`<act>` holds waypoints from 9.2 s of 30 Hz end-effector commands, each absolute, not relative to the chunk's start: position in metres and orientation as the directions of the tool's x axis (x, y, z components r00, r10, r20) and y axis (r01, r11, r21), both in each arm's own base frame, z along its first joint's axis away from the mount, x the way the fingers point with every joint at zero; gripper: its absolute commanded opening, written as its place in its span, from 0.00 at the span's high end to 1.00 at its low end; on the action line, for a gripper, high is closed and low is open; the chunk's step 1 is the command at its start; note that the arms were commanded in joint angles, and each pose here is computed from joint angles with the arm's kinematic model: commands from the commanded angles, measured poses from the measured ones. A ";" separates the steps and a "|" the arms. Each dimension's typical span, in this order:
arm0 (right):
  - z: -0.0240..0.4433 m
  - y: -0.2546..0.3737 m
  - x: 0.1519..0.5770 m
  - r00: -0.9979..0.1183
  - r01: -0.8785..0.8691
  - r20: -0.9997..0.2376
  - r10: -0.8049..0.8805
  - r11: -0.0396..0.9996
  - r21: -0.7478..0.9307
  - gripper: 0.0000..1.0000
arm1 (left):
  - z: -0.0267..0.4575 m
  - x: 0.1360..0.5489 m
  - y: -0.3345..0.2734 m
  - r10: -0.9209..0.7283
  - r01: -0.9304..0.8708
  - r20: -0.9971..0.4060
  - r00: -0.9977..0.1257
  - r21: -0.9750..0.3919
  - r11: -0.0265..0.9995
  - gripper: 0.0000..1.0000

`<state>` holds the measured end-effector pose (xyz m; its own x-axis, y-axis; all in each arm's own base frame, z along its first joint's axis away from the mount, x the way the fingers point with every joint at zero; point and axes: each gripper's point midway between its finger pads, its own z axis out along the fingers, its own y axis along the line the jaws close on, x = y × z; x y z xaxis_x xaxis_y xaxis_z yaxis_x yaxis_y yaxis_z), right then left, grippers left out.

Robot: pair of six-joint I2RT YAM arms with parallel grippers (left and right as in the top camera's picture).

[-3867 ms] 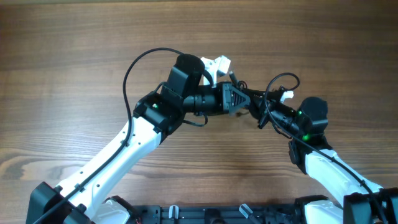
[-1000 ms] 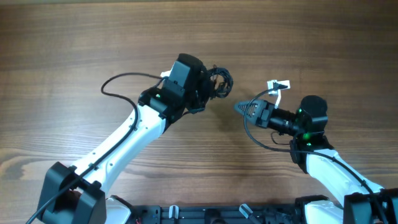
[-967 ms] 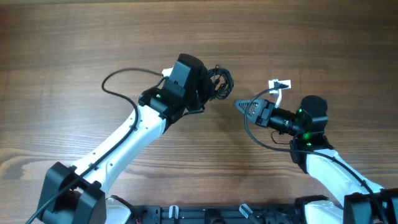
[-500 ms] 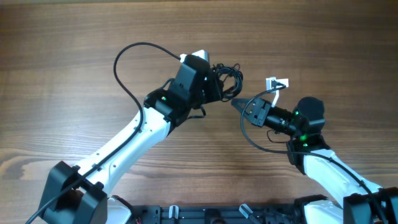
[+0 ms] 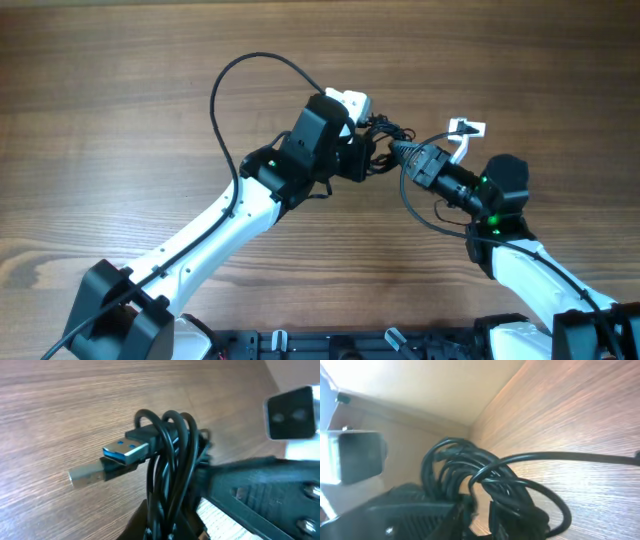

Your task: Untangle cables

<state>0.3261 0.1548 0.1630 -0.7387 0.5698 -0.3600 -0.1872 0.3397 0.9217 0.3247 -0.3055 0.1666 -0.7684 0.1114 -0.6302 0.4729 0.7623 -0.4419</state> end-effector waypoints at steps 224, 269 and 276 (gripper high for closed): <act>0.161 0.126 0.298 -0.825 -0.188 -0.319 0.467 0.305 0.934 0.95 | 0.143 0.297 -0.337 -0.119 0.164 -0.389 -0.914 -0.620 0.767 0.64; 0.147 0.184 0.300 -0.817 0.073 -0.091 0.570 0.257 0.964 0.81 | 0.160 0.347 -0.286 -0.332 0.006 -0.428 -0.841 -0.620 0.785 0.96; 0.149 0.180 0.305 -0.792 0.095 -0.068 0.606 0.234 0.968 0.80 | 0.160 0.330 -0.305 -0.214 0.126 -0.483 -0.849 -0.578 0.806 0.96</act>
<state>0.3004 0.1828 0.1437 -0.8135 0.5781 -0.0630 0.0987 0.2441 0.9647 0.3404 -0.2944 0.1453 -0.8521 -0.2679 -0.4497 0.0469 0.8165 -0.5754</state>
